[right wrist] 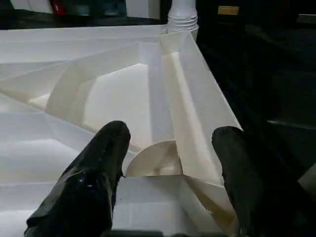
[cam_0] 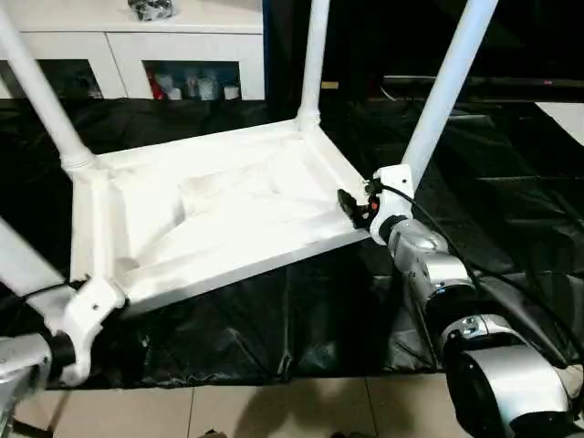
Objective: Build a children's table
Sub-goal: Rotate table base
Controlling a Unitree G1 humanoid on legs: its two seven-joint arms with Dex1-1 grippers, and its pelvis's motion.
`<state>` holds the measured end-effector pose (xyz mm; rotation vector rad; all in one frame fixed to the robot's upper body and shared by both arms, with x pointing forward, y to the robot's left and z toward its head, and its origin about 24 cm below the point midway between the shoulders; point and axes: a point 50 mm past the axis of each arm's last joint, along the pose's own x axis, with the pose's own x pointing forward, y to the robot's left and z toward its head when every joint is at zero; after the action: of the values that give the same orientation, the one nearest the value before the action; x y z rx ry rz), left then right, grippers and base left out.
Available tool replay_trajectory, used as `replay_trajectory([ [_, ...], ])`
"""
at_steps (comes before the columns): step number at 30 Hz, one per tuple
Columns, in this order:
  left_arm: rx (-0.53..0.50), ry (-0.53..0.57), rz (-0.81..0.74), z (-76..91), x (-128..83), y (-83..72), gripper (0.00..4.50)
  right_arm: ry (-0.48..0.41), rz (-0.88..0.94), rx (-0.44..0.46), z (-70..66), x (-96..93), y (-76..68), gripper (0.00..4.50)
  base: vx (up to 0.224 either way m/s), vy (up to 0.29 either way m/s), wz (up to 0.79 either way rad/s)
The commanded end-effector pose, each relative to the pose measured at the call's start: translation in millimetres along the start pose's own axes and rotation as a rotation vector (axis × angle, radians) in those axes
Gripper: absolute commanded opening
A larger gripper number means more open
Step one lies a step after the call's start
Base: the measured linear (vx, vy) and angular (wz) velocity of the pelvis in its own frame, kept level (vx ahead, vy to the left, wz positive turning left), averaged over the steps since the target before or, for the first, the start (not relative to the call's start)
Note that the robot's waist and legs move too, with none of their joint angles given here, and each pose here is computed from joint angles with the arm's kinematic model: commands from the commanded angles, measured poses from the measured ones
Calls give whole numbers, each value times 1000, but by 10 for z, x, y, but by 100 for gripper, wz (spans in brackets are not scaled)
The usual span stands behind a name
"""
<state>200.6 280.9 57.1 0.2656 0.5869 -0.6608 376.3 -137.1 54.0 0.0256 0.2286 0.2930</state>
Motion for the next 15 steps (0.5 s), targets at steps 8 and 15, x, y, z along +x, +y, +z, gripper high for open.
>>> replay_trajectory([
  [8, -36, -174, 278, 87, -123, 327, 96, -9, -241, -9, 45, -186, -629, 313, 0, 0, 0],
  [15, -181, -384, 405, 85, -190, 432, 130, -31, -23, -90, 39, -191, -481, 313, 0, 0, 0],
])
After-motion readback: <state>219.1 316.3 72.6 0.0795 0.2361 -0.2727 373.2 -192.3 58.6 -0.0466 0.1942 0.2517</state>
